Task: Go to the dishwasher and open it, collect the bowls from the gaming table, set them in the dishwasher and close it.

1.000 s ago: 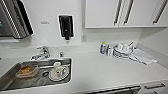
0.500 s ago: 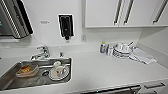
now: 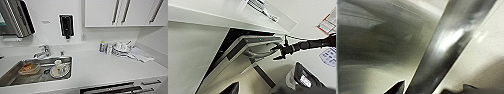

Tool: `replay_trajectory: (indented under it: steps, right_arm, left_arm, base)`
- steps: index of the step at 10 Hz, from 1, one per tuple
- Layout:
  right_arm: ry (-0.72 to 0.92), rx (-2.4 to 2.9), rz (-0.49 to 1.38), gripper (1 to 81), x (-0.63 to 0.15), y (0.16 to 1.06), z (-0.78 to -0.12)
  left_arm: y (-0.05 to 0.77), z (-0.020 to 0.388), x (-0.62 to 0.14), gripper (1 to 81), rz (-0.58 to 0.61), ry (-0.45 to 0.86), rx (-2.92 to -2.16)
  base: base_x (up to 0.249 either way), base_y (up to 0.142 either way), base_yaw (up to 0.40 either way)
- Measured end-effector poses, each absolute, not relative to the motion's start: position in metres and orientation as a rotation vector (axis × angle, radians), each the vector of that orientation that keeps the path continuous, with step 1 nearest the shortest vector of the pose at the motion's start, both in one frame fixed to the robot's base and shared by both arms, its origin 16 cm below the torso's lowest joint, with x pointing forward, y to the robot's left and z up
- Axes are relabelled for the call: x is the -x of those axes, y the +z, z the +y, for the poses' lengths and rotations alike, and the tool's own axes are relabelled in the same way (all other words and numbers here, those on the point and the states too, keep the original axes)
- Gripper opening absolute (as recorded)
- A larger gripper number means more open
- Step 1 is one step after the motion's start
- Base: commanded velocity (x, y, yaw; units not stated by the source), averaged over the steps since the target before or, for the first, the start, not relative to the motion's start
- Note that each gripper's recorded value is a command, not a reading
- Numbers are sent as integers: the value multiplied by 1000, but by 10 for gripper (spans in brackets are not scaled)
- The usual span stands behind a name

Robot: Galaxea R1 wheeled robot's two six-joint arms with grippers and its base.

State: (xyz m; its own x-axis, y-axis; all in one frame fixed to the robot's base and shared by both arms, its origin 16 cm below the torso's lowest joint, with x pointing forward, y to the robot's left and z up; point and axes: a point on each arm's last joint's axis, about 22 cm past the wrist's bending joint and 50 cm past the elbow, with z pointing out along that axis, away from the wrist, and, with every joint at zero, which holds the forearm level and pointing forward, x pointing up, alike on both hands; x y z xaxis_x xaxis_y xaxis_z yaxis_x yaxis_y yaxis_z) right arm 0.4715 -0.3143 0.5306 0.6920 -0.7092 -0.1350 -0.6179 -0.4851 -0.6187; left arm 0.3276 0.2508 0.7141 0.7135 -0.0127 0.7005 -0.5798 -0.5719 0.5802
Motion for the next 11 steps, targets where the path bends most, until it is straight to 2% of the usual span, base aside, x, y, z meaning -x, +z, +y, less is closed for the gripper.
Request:
replay_trajectory:
  steps: [6, 11]
  right_arm:
    - [-150, 2264, 1028, 811, -460, 504, -304]
    - [-11, 2344, 1027, 811, -404, 465, -290]
  left_arm:
    - [711, 251, -325, 811, -458, 816, -2063]
    - [710, 248, -324, 811, -462, 808, -2063]
  base:
    - [-69, 0, 0]
    - [-77, 0, 0]
